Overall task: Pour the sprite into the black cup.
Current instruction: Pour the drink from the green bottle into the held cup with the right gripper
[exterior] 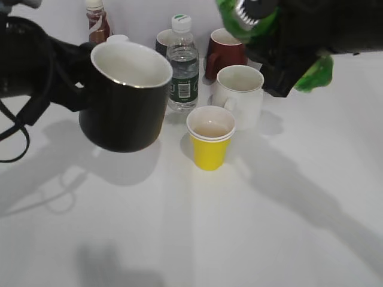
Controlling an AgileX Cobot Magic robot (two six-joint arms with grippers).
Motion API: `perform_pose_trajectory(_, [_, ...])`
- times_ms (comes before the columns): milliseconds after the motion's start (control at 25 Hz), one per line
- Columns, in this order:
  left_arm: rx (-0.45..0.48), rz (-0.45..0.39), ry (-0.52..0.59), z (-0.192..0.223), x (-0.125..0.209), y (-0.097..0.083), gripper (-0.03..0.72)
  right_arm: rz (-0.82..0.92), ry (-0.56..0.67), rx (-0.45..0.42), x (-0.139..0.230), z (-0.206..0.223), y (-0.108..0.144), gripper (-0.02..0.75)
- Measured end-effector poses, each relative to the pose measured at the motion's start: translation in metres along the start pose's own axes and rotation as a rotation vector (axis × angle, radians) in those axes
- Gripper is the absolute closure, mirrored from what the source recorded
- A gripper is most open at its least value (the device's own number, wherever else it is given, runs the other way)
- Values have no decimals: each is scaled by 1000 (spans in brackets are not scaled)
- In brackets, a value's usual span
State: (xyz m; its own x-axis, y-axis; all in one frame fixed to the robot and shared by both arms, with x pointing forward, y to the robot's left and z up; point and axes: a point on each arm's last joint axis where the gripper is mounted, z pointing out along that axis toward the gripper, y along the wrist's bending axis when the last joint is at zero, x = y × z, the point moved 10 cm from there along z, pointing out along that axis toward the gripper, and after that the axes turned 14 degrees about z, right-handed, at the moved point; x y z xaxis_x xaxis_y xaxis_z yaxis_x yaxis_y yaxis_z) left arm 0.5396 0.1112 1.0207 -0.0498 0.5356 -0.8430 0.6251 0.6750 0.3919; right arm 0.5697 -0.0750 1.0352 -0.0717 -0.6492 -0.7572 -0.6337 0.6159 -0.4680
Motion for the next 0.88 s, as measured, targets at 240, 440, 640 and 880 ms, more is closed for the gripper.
perform_pose_trajectory(240, [10, 7, 23, -1, -10, -2, 638, -235, 84, 18, -11, 9, 11, 324])
perform_pose_trajectory(440, [14, 11, 34, -1, -12, -3, 639, -366, 92, 20, -15, 12, 22, 324])
perform_pose_trajectory(640, [17, 9, 61, -1, -7, -3, 639, -494, 67, 38, -25, 10, 28, 324])
perform_pose_trajectory(880, [17, 8, 66, 0, -6, -3, 639, -605, 49, 74, -32, 9, 24, 325])
